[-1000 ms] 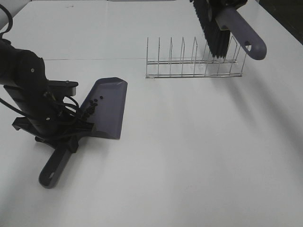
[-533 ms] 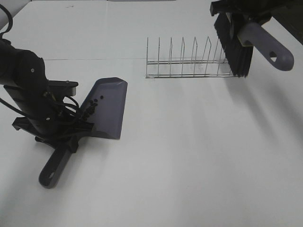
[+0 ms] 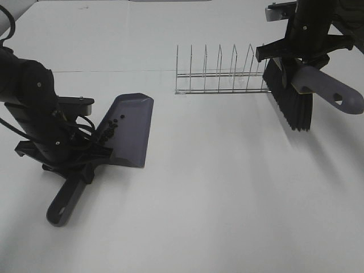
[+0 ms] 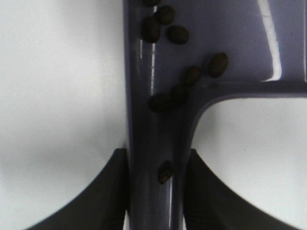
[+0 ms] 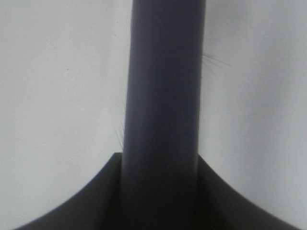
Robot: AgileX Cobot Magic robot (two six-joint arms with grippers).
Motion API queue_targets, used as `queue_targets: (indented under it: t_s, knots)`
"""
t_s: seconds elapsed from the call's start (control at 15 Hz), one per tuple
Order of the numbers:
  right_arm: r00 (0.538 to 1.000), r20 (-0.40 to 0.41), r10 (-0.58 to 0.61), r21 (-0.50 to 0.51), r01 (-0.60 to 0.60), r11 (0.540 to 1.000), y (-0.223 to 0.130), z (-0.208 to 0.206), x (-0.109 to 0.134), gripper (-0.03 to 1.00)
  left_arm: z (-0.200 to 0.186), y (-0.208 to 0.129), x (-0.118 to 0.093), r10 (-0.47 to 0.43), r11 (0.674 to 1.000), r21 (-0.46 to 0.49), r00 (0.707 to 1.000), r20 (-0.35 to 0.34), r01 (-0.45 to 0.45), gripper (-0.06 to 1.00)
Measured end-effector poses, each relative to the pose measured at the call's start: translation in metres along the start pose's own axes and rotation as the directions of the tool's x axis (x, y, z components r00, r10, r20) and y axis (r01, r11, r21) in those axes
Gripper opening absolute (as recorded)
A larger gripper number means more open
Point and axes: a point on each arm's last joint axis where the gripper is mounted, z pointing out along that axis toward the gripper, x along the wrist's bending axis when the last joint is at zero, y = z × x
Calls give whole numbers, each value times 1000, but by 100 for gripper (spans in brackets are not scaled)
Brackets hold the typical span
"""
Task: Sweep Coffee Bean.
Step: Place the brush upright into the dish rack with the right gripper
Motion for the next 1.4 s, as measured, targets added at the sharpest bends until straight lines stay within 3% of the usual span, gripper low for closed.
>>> queue_targets:
  t_s: [0.27,0.73,1.4]
  knots:
    - [998,18,53,-8,-53,999,2,4,-28,27,0,0,0,2,1000,0,1000,-1,-2,27]
    - [999,-14,47,-55,-48,997,12,30,-19,27,0,0,0,2,1000,0,1000,-1,-2,27]
    - [999,-14,35,-238,-37,971,43,38,-18,27,0,0,0,2,1000,1,1000,-1,-2,27]
